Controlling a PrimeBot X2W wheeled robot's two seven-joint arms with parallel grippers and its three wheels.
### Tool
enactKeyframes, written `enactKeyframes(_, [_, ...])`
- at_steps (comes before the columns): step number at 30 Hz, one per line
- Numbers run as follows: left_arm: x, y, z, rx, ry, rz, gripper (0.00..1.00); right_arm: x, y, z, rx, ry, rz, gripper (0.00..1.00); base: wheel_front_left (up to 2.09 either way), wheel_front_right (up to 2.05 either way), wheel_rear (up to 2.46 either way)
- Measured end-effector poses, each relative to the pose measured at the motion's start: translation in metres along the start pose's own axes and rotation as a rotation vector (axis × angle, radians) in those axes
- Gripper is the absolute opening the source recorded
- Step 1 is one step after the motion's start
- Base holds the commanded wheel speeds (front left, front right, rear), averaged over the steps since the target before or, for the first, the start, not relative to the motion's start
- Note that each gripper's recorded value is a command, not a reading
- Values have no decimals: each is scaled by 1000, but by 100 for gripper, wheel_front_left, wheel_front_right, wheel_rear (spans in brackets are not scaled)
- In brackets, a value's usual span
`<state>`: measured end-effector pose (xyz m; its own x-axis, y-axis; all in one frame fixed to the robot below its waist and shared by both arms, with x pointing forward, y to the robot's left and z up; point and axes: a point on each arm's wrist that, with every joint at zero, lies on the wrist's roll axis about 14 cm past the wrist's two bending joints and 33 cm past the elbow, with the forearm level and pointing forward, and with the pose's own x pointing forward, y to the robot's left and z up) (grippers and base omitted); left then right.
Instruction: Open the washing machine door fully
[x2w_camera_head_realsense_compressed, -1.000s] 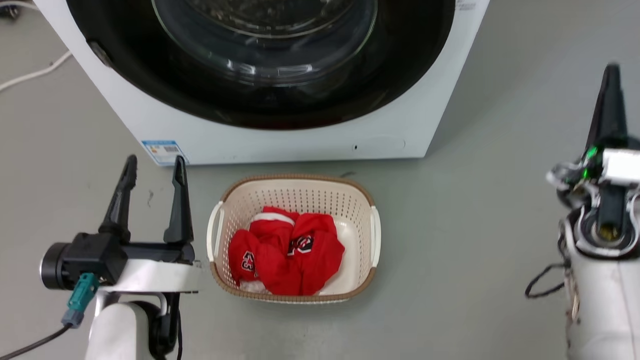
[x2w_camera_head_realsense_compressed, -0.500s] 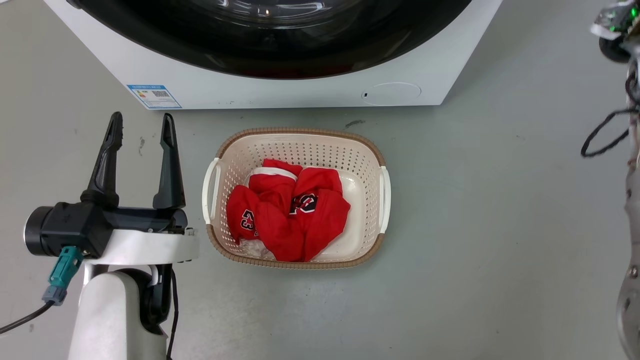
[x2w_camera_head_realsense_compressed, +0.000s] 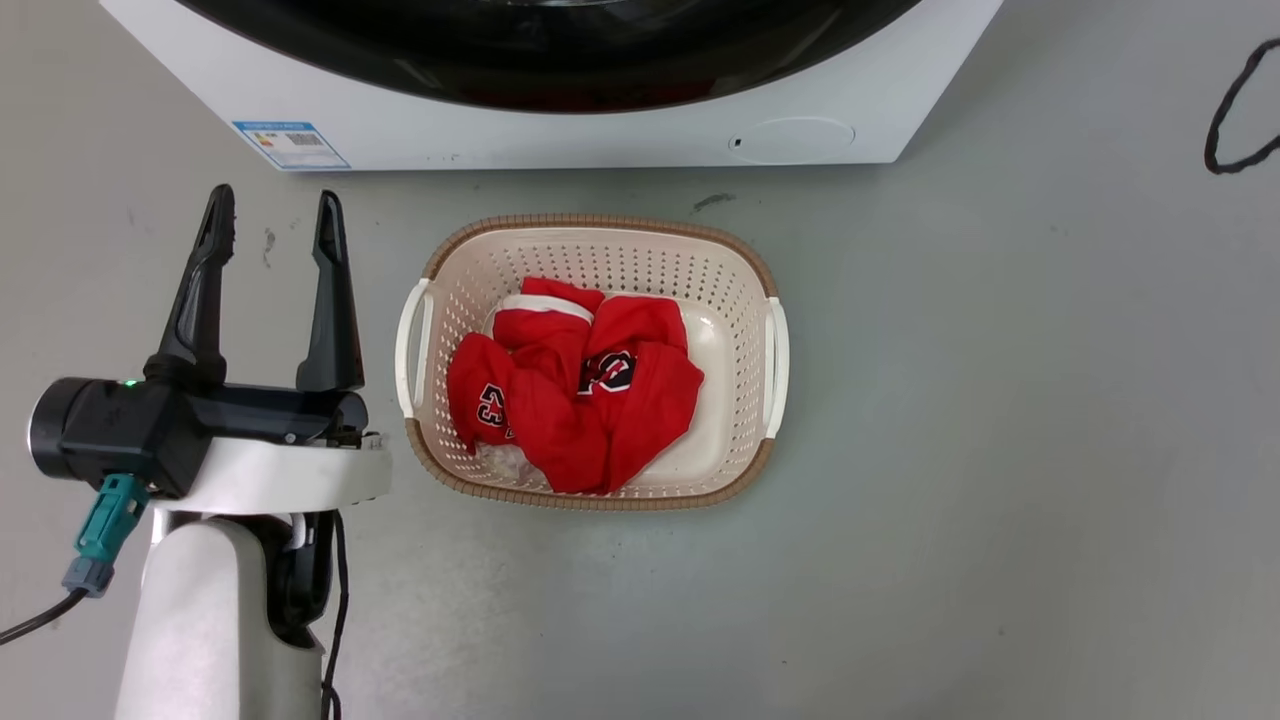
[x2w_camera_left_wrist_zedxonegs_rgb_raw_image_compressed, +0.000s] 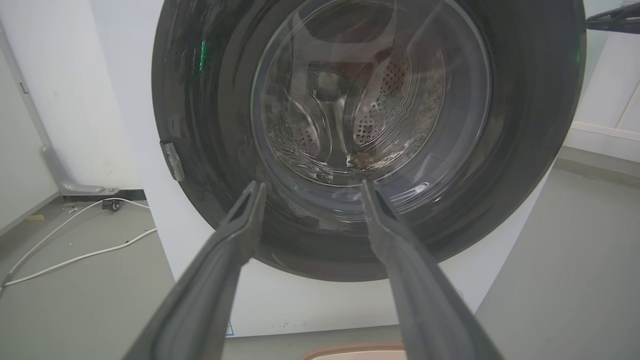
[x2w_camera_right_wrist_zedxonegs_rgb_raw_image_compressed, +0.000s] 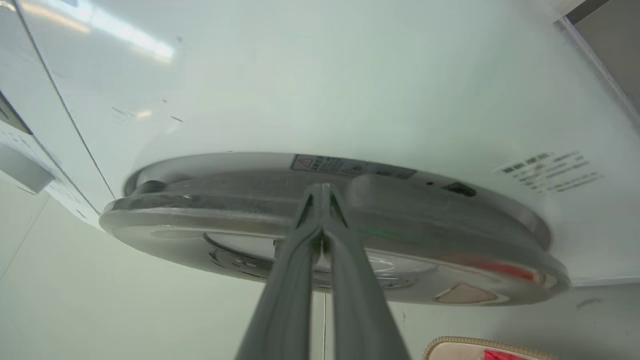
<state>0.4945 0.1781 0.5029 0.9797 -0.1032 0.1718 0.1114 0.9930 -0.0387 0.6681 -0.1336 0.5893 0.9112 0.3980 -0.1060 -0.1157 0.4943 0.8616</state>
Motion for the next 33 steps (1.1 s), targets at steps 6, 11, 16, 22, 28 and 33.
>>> enactKeyframes(6, [4,2,-8,3,12,-2,100,17,-6,-12,-36,64,-42,0,0,0,0])
enactKeyframes(11, [4,2,-15,2,24,-4,100,24,-6,-16,-15,95,-52,0,0,0,0])
enactKeyframes(16, [6,0,-18,-2,29,-8,100,29,0,-20,44,130,-31,0,0,0,0])
enactKeyframes(22, [9,-2,-16,-6,20,-13,100,31,9,-35,75,206,-2,0,0,0,0])
enactKeyframes(28, [9,-5,-11,-11,12,-17,100,20,19,-41,58,312,19,0,0,0,0])
enactKeyframes(33, [7,-7,0,-15,-5,-18,100,8,11,-54,27,338,-29,0,0,0,0])
